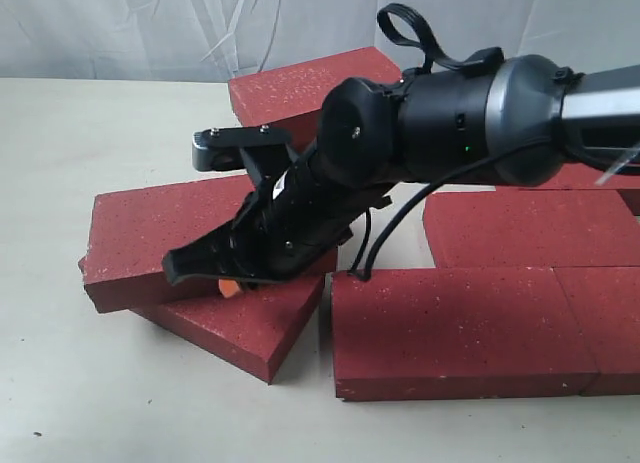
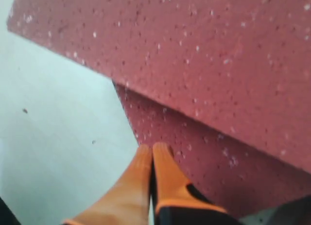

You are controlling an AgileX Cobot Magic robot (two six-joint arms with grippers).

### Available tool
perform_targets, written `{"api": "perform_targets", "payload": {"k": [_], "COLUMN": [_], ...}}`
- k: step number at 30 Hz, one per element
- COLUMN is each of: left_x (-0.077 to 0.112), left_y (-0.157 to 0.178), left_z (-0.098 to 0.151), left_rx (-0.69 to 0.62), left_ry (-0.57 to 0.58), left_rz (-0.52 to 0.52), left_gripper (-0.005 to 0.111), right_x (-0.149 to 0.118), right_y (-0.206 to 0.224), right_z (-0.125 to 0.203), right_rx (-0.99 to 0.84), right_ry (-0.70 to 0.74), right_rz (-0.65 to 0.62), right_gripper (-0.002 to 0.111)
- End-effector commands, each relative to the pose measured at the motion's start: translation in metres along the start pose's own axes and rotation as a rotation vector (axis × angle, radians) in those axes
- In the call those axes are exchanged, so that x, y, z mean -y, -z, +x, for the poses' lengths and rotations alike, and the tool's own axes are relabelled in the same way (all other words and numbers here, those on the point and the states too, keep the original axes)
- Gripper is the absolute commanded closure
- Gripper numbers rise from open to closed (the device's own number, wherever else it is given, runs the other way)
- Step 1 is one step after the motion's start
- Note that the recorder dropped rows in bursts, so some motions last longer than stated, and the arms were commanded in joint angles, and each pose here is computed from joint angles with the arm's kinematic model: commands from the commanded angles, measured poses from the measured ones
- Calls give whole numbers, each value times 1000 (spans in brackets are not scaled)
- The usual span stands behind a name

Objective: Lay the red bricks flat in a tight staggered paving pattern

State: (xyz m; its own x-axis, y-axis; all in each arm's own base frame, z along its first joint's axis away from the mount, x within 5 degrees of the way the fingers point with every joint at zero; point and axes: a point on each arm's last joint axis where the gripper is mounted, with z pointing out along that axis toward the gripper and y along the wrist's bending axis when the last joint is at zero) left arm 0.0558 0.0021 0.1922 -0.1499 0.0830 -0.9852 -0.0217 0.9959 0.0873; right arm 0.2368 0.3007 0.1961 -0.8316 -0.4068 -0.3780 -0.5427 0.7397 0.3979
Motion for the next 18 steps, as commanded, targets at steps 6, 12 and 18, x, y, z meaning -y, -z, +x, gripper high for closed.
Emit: {"api": "perform_targets", "payload": {"k": [6,12,18], "left_x": [0,0,0], "left_y": [0,0,0], "left_z": [-1,-1,-1], "left_rx": [12,12,12], "left_ry": [5,5,5], "left_rz": [0,0,0], "left_gripper": [107,107,107], "right_x": [15,25,34], "right_y": [-36,-46,-52], "right_z": [-11,-25,-32], "right_rx": [154,346,456], "right_ry": [-134,-234,-278], "right_rz": [15,46,81], "right_gripper": [109,109,109]}}
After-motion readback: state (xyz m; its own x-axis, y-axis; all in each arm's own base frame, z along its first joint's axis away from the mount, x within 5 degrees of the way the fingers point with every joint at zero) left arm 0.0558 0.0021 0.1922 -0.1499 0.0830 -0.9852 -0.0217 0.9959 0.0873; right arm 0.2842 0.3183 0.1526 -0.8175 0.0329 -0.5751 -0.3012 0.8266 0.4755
